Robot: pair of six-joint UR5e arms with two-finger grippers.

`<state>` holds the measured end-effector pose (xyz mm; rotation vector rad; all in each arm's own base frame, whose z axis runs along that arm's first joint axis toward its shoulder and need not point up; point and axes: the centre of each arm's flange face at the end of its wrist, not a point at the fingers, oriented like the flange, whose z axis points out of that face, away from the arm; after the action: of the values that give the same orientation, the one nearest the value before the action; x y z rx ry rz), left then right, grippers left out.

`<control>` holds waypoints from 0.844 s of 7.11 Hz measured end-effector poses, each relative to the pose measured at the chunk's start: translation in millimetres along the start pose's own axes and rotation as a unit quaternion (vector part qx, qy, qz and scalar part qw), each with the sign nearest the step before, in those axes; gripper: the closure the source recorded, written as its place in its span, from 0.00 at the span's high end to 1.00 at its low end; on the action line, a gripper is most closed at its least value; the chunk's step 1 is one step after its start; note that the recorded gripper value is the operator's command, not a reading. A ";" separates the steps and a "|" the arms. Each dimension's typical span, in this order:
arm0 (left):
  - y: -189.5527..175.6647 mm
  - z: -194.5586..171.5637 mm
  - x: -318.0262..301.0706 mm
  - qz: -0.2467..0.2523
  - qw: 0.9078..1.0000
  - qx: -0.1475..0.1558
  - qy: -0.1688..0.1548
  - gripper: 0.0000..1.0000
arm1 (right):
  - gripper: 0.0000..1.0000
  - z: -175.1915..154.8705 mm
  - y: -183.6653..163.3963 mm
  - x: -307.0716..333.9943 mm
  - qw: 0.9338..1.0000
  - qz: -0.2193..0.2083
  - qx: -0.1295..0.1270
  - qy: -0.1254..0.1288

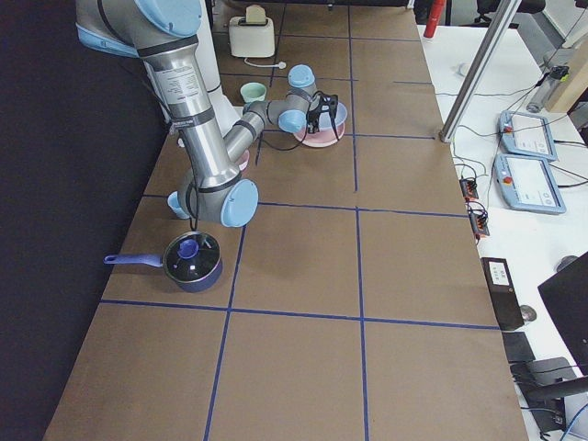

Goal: Stack three plates with pink and blue
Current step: 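Carry the light blue plate over the pink plate and lower it on top, then open the right gripper and withdraw it away from the stack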

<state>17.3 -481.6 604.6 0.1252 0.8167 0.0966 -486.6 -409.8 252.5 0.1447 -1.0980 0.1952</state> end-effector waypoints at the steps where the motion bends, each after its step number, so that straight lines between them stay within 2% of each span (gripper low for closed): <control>1: -1.0 -0.5 0.7 0.001 1.000 0.001 0.000 1.00 | 1.00 0.2 0.6 0.8 1.000 -0.002 -0.001 0.001; 4: -3.2 -1.3 1.8 0.001 1.000 0.002 0.000 1.00 | 1.00 -11.5 -2.9 2.3 1.000 -0.003 -0.003 -0.004; 5: -2.7 -0.8 1.3 0.000 1.000 0.001 0.000 1.00 | 1.00 -18.7 -15.3 8.4 1.000 0.004 -0.002 0.013; 6: -1.5 -0.8 -0.1 -0.002 1.000 0.000 0.000 1.00 | 1.00 -33.5 -38.1 21.3 0.999 0.001 -0.005 0.048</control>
<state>16.8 -483.1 603.9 0.1241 0.8164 0.0937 -439.4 -438.0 255.8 0.1249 -1.0030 0.1958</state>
